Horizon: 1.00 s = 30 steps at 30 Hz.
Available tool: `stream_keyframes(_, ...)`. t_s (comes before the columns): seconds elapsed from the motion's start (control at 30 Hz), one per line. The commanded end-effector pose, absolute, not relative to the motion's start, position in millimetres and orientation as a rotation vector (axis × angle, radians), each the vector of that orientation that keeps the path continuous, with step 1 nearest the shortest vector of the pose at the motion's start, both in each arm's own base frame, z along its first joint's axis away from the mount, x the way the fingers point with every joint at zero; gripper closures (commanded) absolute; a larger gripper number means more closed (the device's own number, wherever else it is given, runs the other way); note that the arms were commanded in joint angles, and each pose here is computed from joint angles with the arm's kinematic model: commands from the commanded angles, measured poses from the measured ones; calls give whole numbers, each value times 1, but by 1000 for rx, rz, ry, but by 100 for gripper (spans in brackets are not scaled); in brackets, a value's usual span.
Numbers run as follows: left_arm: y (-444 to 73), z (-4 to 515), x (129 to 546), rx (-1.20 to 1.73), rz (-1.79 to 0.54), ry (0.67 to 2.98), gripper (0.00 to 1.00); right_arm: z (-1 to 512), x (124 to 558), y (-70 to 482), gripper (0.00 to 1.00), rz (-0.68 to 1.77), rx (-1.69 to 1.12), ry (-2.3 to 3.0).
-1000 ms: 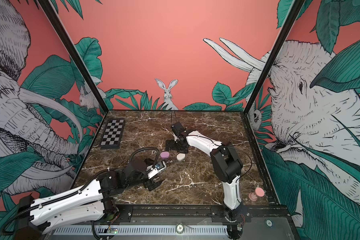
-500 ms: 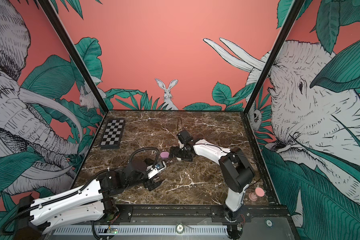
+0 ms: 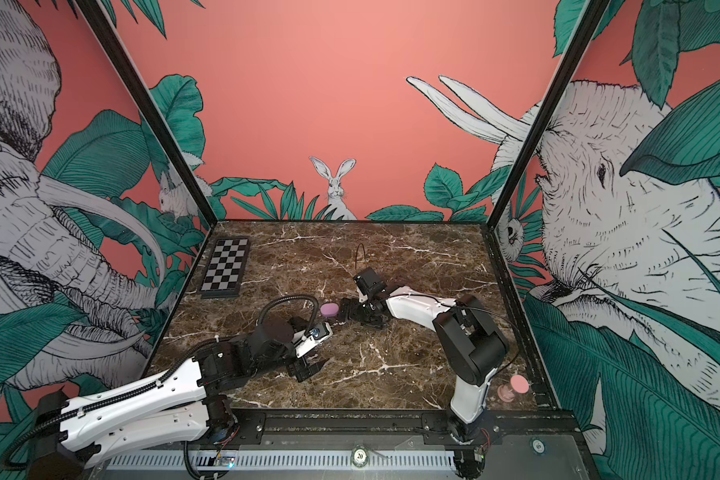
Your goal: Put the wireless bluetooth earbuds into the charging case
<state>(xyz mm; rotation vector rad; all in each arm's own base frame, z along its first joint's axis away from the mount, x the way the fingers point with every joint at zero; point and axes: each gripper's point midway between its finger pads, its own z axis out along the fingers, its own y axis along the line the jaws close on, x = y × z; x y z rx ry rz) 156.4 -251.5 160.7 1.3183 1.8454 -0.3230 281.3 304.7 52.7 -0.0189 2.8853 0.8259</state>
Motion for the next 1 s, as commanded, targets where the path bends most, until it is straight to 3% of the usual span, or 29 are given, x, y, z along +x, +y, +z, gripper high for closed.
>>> stream_keyframes(0.0,-254,172,157,1312,-331,1820,1,47,287,313,2,845,-4,2872)
stream_keyframes(0.97,-254,172,156,1317,-336,1820,1,38,293,333,2,896,49,2842)
